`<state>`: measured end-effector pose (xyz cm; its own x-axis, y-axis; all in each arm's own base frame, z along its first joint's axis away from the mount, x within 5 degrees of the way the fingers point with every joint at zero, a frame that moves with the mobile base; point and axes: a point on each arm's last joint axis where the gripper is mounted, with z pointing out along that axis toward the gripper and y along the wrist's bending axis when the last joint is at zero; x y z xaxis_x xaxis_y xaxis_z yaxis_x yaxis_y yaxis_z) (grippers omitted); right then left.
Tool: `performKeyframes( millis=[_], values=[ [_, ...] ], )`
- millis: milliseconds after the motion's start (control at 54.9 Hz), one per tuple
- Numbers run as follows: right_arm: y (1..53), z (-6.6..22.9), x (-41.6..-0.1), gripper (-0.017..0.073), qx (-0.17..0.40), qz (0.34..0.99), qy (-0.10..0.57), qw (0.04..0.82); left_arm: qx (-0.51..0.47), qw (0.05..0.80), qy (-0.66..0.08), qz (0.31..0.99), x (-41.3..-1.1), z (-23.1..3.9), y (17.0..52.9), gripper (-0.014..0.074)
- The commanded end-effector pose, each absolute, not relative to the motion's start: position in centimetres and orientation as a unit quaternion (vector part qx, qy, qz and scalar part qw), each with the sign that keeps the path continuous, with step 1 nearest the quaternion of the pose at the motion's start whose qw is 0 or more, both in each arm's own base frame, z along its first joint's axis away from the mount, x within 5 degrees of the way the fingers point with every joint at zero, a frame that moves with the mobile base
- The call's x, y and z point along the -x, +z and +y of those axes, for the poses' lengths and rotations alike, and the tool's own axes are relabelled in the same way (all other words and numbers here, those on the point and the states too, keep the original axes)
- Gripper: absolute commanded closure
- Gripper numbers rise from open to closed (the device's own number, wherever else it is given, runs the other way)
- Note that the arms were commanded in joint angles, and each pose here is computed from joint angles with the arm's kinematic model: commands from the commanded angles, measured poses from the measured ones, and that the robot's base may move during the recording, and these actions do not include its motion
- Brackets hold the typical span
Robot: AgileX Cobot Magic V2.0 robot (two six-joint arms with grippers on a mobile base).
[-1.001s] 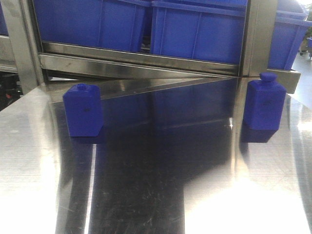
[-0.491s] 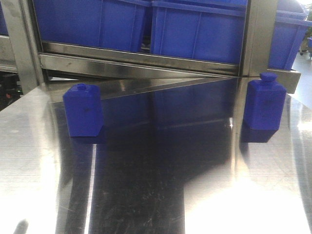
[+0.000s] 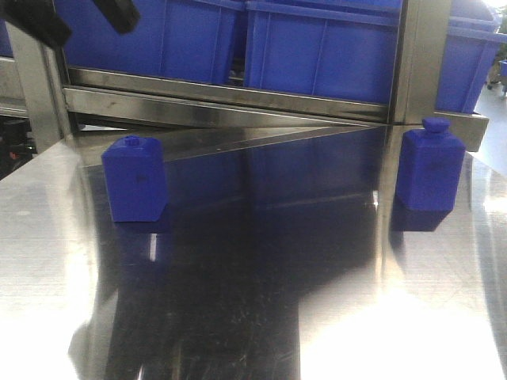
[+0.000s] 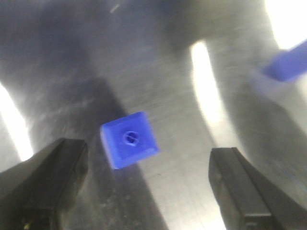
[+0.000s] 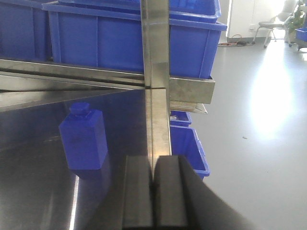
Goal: Pick and sort blue part to right shelf
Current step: 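Lower the left gripper onto the nearer blue bottle-shaped part and close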
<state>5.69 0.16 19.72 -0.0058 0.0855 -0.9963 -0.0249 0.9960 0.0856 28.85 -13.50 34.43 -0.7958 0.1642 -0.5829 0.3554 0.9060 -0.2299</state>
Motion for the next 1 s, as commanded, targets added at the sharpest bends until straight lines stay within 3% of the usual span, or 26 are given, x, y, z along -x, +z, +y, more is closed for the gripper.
performKeyframes(
  millis=[0,346,983],
  values=[
    [20.9,0.1,-5.5,0.0524,-0.021,0.666,0.037,0.745,-0.097,0.318,-0.171,0.928,-29.4,-14.3,35.9,0.0026],
    [20.9,0.1,-5.5,0.0524,-0.022,0.665,0.038,0.745,-0.059,0.222,-0.139,0.963,-32.1,-16.1,31.4,0.0067],
    [20.9,0.1,-5.5,0.0524,-0.022,0.665,0.038,0.745,-0.062,0.176,-0.128,0.974,-33.6,-18.1,27.0,0.0071]
  ],
)
